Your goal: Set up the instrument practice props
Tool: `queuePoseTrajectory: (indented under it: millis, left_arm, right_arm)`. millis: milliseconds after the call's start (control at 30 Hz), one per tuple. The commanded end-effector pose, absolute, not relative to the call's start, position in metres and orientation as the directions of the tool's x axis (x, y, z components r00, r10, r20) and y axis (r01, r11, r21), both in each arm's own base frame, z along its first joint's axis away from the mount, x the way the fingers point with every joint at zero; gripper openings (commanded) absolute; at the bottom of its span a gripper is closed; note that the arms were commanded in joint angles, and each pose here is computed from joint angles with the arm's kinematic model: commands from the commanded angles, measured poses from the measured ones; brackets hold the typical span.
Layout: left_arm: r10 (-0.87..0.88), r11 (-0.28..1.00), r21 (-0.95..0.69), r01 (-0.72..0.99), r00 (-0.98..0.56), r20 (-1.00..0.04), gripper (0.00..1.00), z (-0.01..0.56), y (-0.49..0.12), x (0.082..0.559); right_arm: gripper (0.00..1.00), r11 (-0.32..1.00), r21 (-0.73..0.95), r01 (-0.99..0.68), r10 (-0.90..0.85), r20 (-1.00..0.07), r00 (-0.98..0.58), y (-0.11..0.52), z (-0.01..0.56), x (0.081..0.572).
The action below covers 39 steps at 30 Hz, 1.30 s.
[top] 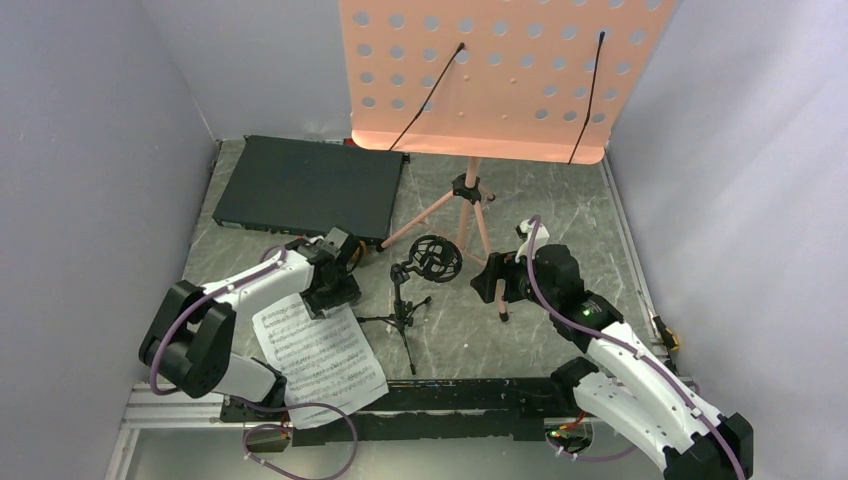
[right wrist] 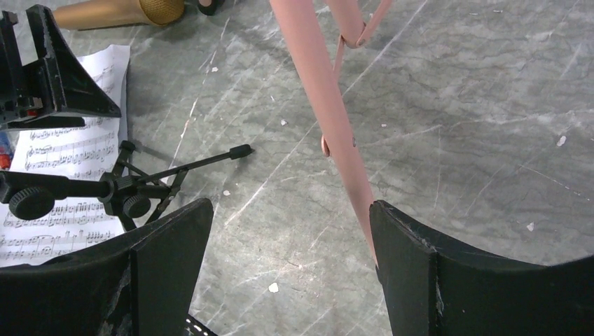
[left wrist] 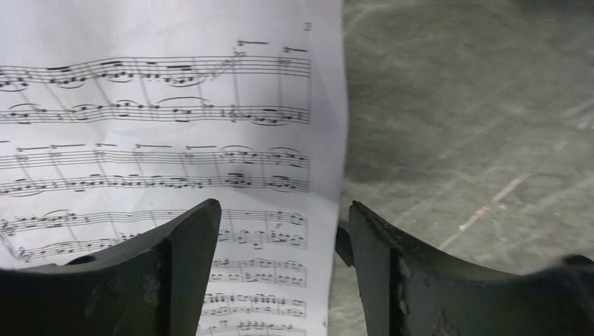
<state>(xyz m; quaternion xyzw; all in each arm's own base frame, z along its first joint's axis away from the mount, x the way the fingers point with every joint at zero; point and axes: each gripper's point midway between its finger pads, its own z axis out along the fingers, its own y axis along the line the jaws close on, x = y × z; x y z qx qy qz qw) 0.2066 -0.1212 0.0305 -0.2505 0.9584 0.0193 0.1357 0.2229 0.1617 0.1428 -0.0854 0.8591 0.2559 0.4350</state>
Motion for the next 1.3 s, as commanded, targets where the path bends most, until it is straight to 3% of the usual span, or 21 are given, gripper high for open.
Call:
queuePoseTrajectory:
  millis: [0, 167, 500, 733, 800, 867, 900, 1267]
  left_arm:
    - [-0.462, 0.887, -0.184, -0.424, -0.833, -0.304, 0.74, 0.050, -0.142, 0.222]
    - [-0.460, 0.888, -0.186, -0.421, -0.822, -0.335, 0.73, 0.053, -0.138, 0.225]
    - [-0.418, 0.906, -0.052, -0.420, -0.868, -0.268, 0.66, 0.021, -0.133, 0.221]
    - [-0.448, 0.886, -0.012, -0.463, -0.852, -0.272, 0.45, 0.020, -0.123, 0.214]
    - [-0.461, 0.877, -0.003, -0.480, -0.841, -0.285, 0.33, 0.026, -0.118, 0.211]
    - [-0.467, 0.872, 0.001, -0.489, -0.833, -0.296, 0.06, 0.034, -0.114, 0.209]
    - [-0.470, 0.869, 0.003, -0.494, -0.829, -0.303, 0.03, 0.038, -0.112, 0.208]
    - [-0.400, 0.917, -0.181, -0.357, -0.814, -0.421, 0.03, 0.108, -0.118, 0.215]
  right_arm:
    - [0.87, 0.849, 0.367, -0.380, 0.094, -0.812, -0.575, 0.163, 0.158, 0.225]
    - [0.87, 0.850, 0.368, -0.377, 0.095, -0.811, -0.577, 0.162, 0.157, 0.225]
    - [0.87, 0.854, 0.373, -0.364, 0.110, -0.812, -0.573, 0.160, 0.154, 0.224]
    - [0.87, 0.855, 0.375, -0.358, 0.119, -0.813, -0.570, 0.159, 0.155, 0.224]
    - [0.87, 0.856, 0.375, -0.355, 0.118, -0.812, -0.572, 0.158, 0.155, 0.224]
    - [0.87, 0.856, 0.373, -0.357, 0.116, -0.812, -0.572, 0.159, 0.155, 0.224]
    - [0.87, 0.856, 0.373, -0.358, 0.116, -0.813, -0.571, 0.159, 0.155, 0.225]
    - [0.87, 0.853, 0.379, -0.360, 0.120, -0.812, -0.571, 0.160, 0.155, 0.225]
